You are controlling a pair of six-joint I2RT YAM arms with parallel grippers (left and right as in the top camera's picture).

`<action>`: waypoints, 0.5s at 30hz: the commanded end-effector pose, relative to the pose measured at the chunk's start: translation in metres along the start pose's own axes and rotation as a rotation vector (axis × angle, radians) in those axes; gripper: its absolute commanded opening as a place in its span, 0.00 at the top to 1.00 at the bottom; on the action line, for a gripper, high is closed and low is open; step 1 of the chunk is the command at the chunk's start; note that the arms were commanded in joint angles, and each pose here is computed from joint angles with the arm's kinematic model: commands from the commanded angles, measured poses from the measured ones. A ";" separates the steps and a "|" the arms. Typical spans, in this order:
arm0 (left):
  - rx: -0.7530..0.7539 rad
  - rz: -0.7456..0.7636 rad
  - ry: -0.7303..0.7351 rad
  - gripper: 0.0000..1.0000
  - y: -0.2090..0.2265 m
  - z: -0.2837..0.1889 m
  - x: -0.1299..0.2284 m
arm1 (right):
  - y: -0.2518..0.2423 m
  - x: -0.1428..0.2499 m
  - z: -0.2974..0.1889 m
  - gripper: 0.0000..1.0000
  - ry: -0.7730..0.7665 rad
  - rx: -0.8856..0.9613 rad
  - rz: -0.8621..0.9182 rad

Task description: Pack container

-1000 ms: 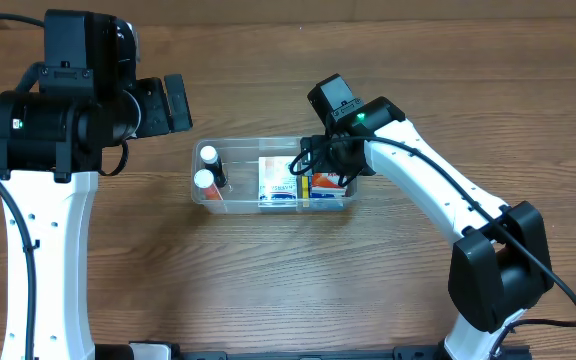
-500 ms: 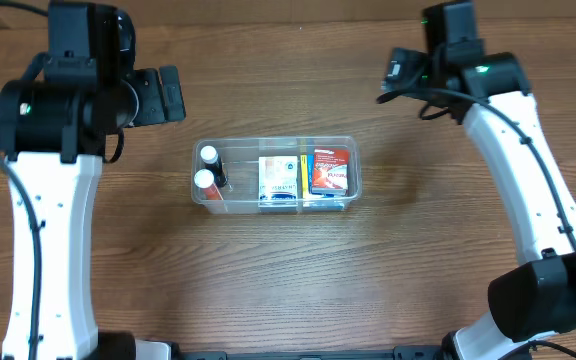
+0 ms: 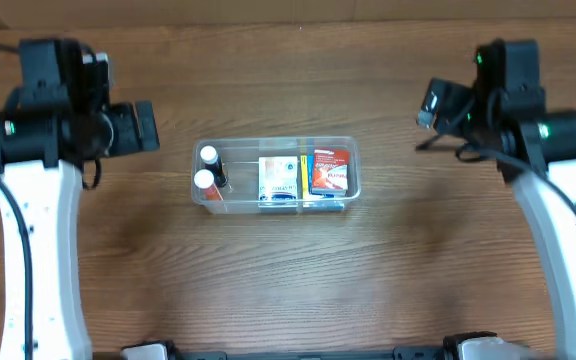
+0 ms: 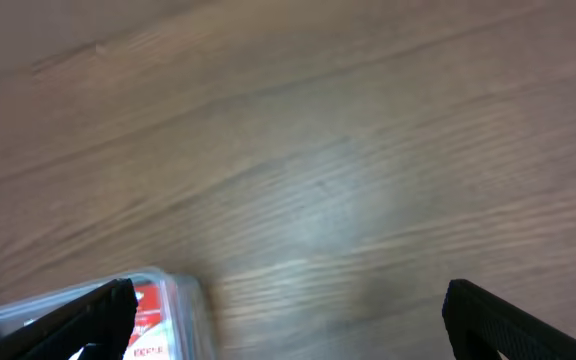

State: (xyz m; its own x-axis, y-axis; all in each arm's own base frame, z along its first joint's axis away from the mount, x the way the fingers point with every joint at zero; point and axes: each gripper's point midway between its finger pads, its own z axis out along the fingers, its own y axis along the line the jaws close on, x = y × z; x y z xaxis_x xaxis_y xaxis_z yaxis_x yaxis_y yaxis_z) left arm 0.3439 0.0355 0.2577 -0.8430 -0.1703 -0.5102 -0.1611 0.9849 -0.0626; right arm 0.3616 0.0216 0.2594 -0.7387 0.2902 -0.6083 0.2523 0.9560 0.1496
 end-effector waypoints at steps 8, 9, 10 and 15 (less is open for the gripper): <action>0.076 0.029 -0.291 0.00 -0.004 -0.049 0.091 | -0.041 0.104 -0.035 0.00 -0.050 -0.049 0.052; 0.037 0.016 -0.324 0.00 0.003 -0.056 0.094 | -0.043 0.108 -0.040 0.00 -0.057 -0.052 0.054; 0.003 0.011 -0.350 0.00 0.009 -0.062 0.096 | -0.044 0.108 -0.044 0.00 -0.071 -0.058 0.055; -0.017 0.008 -0.376 0.00 0.013 -0.071 0.100 | -0.044 0.106 -0.049 0.00 -0.091 -0.064 0.058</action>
State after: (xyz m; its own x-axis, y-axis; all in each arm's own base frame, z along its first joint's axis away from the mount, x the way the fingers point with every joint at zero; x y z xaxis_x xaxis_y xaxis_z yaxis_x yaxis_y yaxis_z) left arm 0.2223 0.0223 0.2734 -0.5832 -0.1236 -0.8029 -0.1278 0.9900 -0.0596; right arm 0.2403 0.0117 0.2272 -0.6647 0.3407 -0.6649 0.2495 0.9401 0.2323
